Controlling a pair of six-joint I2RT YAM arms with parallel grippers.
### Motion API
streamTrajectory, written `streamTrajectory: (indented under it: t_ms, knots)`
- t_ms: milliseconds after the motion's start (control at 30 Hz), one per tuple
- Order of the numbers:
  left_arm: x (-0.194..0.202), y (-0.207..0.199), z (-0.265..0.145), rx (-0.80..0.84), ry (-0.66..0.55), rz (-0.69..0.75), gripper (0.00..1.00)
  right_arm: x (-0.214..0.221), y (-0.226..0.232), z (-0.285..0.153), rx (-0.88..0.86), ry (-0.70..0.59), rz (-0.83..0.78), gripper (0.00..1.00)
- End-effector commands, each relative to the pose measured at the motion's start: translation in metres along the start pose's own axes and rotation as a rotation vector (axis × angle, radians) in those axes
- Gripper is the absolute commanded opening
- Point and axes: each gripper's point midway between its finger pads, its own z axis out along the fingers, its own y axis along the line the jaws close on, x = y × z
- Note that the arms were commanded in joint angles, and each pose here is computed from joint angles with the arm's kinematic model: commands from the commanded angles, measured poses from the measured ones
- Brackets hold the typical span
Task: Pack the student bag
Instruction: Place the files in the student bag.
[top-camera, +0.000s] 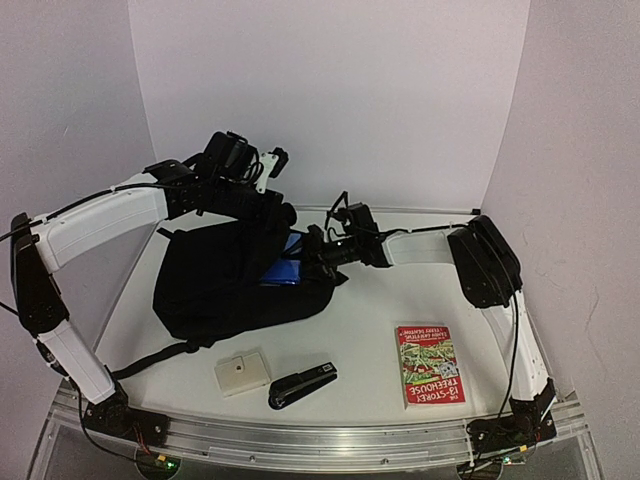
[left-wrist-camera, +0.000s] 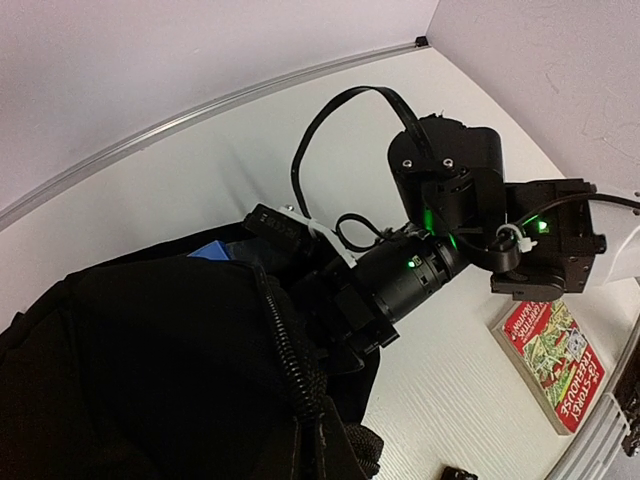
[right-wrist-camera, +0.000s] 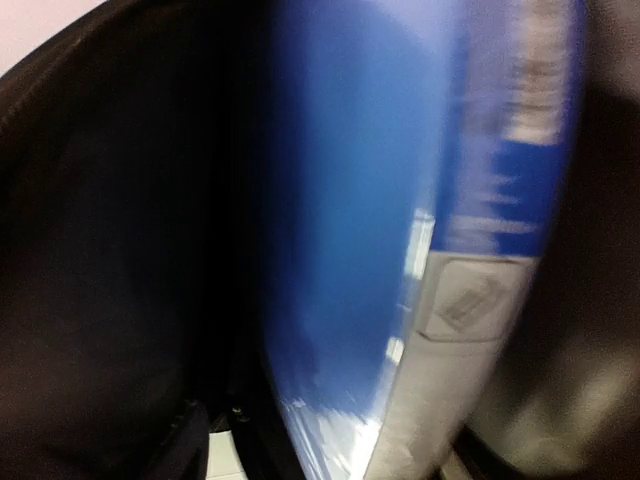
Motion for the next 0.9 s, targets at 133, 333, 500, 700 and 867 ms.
streamTrajectory:
  t_ms: [133, 333, 500, 700, 867]
  knots:
    - [-0.036, -0.014, -0.015, 0.058, -0.112, 0.011, 0.00, -0.008, -0.015, -0.053, 0.261, -0.118, -0.098, 0.70]
    - [-0.033, -0.014, -0.012, 0.059, -0.105, 0.009, 0.00, -0.012, -0.012, -0.055, 0.286, -0.135, -0.154, 0.48]
    - [-0.032, -0.012, -0.012, 0.054, -0.104, 0.011, 0.00, -0.017, -0.019, -0.036, 0.265, -0.112, -0.121, 0.38]
    - [-0.030, -0.011, -0.008, 0.051, -0.100, 0.014, 0.00, -0.017, -0.016, -0.002, 0.212, -0.066, -0.117, 0.31]
    - [-0.028, -0.012, -0.002, 0.054, -0.091, 0.009, 0.00, -0.010, -0.012, 0.023, 0.153, -0.021, -0.097, 0.24]
